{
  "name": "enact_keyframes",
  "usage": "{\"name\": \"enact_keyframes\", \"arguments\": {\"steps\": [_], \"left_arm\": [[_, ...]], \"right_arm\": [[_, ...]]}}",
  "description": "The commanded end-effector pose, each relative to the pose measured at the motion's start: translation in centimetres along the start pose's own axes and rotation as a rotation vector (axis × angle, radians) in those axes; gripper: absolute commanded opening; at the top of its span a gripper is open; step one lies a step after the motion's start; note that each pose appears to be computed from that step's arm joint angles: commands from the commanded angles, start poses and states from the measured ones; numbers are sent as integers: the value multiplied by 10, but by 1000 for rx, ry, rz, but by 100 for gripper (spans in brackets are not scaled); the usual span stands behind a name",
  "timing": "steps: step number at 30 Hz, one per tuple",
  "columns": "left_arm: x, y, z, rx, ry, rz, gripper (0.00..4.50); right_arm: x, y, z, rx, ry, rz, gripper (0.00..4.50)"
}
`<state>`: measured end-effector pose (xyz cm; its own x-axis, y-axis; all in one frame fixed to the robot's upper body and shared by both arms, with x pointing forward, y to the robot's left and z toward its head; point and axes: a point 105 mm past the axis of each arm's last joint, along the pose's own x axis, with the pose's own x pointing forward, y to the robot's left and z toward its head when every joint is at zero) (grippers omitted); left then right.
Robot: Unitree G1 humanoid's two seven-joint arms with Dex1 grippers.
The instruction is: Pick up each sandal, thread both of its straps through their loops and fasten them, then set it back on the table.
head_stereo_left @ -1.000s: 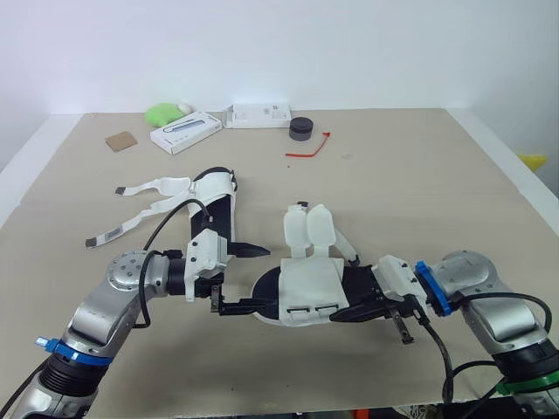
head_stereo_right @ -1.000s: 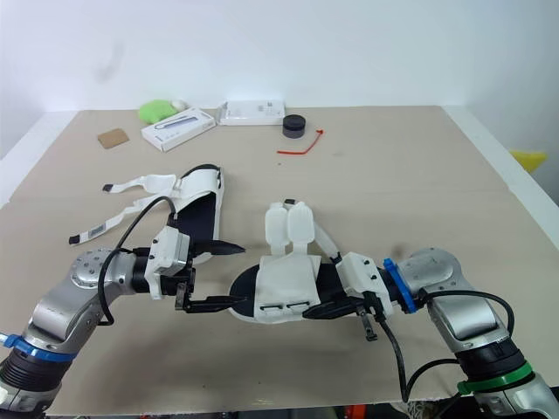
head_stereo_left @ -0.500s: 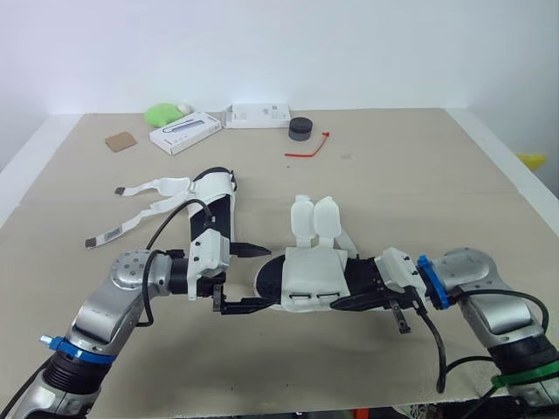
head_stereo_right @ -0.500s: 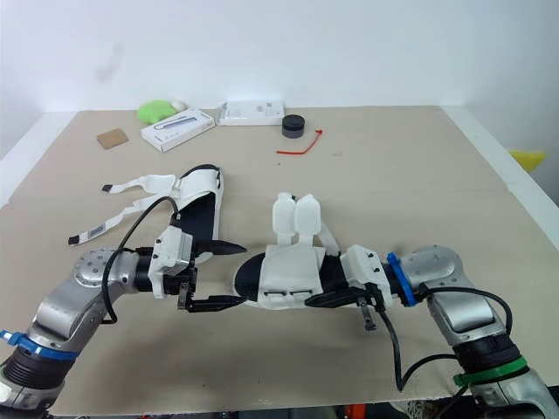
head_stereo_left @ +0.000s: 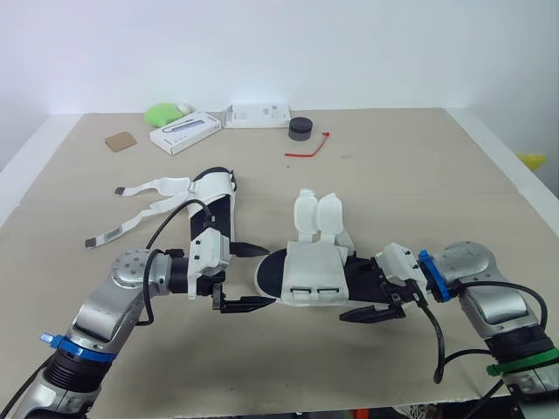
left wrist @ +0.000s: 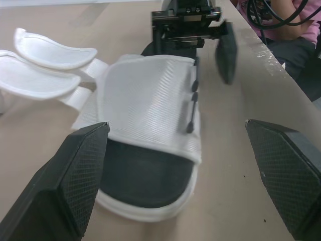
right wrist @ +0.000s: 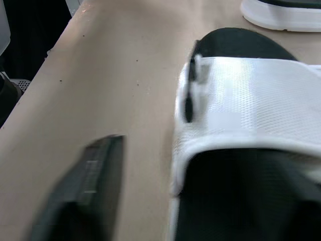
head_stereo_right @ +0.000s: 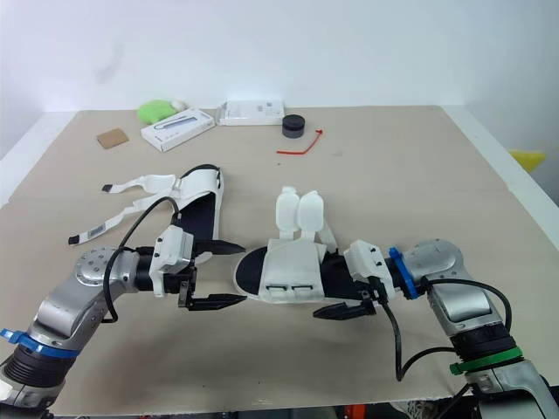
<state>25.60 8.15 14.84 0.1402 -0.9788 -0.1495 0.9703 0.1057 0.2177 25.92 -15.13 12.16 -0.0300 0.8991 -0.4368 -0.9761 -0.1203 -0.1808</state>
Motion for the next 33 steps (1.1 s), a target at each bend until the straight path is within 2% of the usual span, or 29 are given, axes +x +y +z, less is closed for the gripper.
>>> {"name": "enact_keyframes", "arguments": {"steps": [1,9,16,19,20,21,22,24,27,28,30,33], "left_arm": [[2,0,11,35,-22,-13,450],[4,5,10,19,-24,-9,450],[4,12,8,24,-26,0,450],[3,17,5,34,-18,2,450],[3,18,4,45,-13,1,450],[3,19,3,55,-9,-5,398],[4,20,2,75,3,-14,379],[5,21,-2,101,21,-24,307],[10,25,-8,139,52,-34,152],[11,26,-9,145,56,-37,106],[14,28,-9,152,63,-44,9],[17,29,-15,176,101,-60,3]], "right_arm": [[-17,0,13,-35,6,-33,441],[-40,7,14,42,15,-98,441],[-47,-7,34,61,-89,-204,441],[-46,-15,44,53,-142,-243,378],[-45,-15,44,58,-147,-247,338],[-44,-15,44,64,-148,-246,300],[-43,-16,45,68,-152,-250,248],[-42,-18,46,66,-163,-264,183],[-42,-24,48,59,-173,-304,26],[-41,-27,48,69,-169,-320,0],[-40,-34,51,95,-188,-345,0],[-40,-41,56,157,-211,-371,0]]}}
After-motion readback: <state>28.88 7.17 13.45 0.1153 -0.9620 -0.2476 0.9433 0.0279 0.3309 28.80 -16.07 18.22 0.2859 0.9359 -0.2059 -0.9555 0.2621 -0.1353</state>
